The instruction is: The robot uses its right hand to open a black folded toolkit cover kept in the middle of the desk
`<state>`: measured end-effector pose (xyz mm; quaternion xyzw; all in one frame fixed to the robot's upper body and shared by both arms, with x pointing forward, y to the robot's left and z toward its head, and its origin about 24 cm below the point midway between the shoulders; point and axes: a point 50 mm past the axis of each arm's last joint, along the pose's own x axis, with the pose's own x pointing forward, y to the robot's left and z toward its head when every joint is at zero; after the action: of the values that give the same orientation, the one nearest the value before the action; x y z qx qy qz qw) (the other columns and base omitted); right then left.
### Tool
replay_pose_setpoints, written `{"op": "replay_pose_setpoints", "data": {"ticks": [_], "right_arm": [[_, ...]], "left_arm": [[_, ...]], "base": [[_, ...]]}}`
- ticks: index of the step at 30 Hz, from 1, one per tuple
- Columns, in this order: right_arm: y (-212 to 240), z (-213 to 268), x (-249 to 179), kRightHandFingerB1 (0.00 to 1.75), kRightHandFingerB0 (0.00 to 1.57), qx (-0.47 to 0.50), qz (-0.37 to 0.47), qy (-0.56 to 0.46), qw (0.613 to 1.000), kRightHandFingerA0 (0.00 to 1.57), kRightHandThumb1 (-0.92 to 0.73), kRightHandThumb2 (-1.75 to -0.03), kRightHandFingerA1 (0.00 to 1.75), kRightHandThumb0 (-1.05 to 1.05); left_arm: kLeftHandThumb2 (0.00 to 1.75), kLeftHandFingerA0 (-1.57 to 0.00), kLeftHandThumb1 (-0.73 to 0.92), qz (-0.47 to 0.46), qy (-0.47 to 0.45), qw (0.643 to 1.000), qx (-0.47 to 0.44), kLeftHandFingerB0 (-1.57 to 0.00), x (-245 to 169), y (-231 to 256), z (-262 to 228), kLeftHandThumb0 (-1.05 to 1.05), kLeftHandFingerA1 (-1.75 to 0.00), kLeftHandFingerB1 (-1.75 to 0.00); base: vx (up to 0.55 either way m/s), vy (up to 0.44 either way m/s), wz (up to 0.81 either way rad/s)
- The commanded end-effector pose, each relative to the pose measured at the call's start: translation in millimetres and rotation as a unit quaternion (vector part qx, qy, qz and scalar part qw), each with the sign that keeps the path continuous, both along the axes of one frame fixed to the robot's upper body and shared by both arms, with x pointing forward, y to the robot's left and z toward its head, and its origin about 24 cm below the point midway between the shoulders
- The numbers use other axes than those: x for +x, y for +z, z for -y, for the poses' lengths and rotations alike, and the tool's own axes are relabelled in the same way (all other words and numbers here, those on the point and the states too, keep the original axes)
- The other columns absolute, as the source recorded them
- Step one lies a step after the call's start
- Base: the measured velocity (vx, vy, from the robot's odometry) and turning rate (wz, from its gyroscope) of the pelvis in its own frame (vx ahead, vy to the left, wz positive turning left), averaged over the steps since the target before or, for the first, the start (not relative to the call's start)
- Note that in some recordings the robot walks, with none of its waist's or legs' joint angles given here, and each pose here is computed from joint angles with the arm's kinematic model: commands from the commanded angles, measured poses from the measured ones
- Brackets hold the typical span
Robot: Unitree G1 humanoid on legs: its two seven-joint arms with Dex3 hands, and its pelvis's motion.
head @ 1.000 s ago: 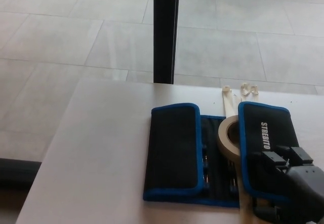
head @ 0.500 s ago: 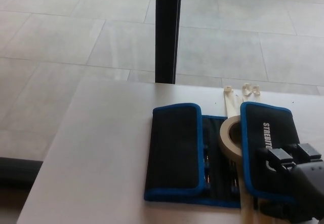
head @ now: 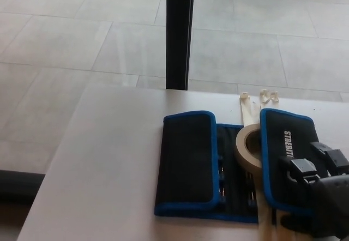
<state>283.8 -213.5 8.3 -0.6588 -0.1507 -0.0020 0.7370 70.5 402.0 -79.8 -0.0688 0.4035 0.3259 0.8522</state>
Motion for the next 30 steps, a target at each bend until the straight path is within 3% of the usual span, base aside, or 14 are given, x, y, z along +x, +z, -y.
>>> {"op": "replay_pose_setpoints", "data": {"ticks": [1,2,3,4,8,9,10,12,13,14,19,26,27,30], "right_arm": [[12,17,4,0.33,0.36,-0.04,0.087,-0.049,0.994,0.84,-0.68,-0.63,1.23,-0.2],[13,17,5,0.33,0.36,-0.038,0.087,-0.048,0.994,0.84,-0.68,-0.63,1.23,-0.2],[14,17,5,0.35,0.38,-0.035,0.09,-0.047,0.994,0.94,-0.63,-0.67,1.49,-0.18],[16,18,5,0.37,0.39,-0.03,0.086,-0.047,0.995,1.0,-0.65,-0.7,1.56,-0.17],[18,18,5,0.41,0.51,-0.01,0.092,-0.042,0.995,0.98,-0.57,-0.77,1.59,-0.14],[19,18,5,0.48,0.68,-0.008,0.086,-0.039,0.996,1.0,-0.57,-0.78,1.04,-0.17],[20,17,6,0.52,0.77,0.002,0.09,-0.037,0.995,0.99,-0.53,-0.78,0.78,-0.16],[21,18,6,0.56,0.86,0.007,0.09,-0.035,0.995,1.04,-0.53,-0.77,0.92,-0.16],[24,19,7,0.74,0.97,0.013,0.101,-0.032,0.994,0.98,-0.57,-0.73,1.57,-0.18],[24,21,7,0.78,0.97,0.018,0.106,-0.038,0.993,0.99,-0.57,-0.72,1.62,-0.19],[26,25,8,0.78,0.97,0.026,0.105,-0.058,0.992,0.92,-0.55,-0.67,1.6,-0.21],[22,43,8,0.8,0.94,0.129,0.055,-0.165,0.976,1.0,-0.61,-0.72,1.57,-0.23],[21,47,9,0.77,0.92,0.16,0.048,-0.194,0.967,0.98,-0.58,-0.7,1.54,-0.25],[20,53,10,0.72,0.94,0.232,0.056,-0.255,0.937,0.99,-0.58,-0.69,1.51,-0.21]], "left_arm": [[0.67,-0.44,0.85,-0.006,-0.017,1.0,0.016,-0.32,-3,2,-2,-0.89,-0.53,-0.38],[0.67,-0.44,0.85,-0.004,-0.012,1.0,0.016,-0.32,-3,2,-2,-0.89,-0.53,-0.38],[0.66,-0.45,0.86,-0.006,-0.013,1.0,0.016,-0.32,-3,2,-2,-0.88,-0.54,-0.38],[0.66,-0.46,0.85,-0.002,-0.011,1.0,0.015,-0.31,-3,1,-2,-0.88,-0.56,-0.38],[0.66,-0.45,0.84,0.003,-0.005,1.0,0.009,-0.3,-5,1,-1,-0.87,-0.55,-0.38],[0.65,-0.45,0.85,0.002,-0.005,1.0,0.009,-0.31,-5,1,-1,-0.87,-0.55,-0.38],[0.65,-0.46,0.85,0.002,-0.007,1.0,0.01,-0.32,-5,1,-1,-0.88,-0.55,-0.39],[0.65,-0.44,0.83,0.012,0.009,1.0,-0.005,-0.32,-6,0,0,-0.87,-0.55,-0.39],[0.65,-0.47,0.85,0.008,0.002,1.0,0.003,-0.32,-5,0,-1,-0.87,-0.55,-0.39],[0.65,-0.47,0.84,0.008,0.007,1.0,0.003,-0.34,-5,0,-1,-0.87,-0.55,-0.39],[0.65,-0.45,0.85,0.009,0.005,1.0,0.004,-0.33,-8,1,-2,-0.87,-0.56,-0.39],[0.65,-0.43,0.85,0.007,0.009,1.0,0.007,-0.33,-9,0,-2,-0.87,-0.54,-0.38],[1.06,-0.43,0.66,0.007,0.005,1.0,0.01,-0.27,-9,0,-1,-0.84,-0.64,-0.52],[1.07,-0.42,0.65,0.008,0.013,1.0,0.008,-0.25,-12,0,-1,-0.84,-0.63,-0.5]], "base": [[0.0,0.0,0.0],[0.0,0.0,0.0],[0.0,0.0,0.0],[0.0,0.0,0.0],[0.0,0.0,0.0],[0.0,0.0,0.0],[0.0,0.0,0.0],[0.0,0.0,0.0],[0.0,0.0,0.0],[0.0,0.0,0.0],[0.0,0.0,0.0],[0.0,0.0,0.0],[0.0,0.0,0.0],[0.0,0.0,0.0]]}}
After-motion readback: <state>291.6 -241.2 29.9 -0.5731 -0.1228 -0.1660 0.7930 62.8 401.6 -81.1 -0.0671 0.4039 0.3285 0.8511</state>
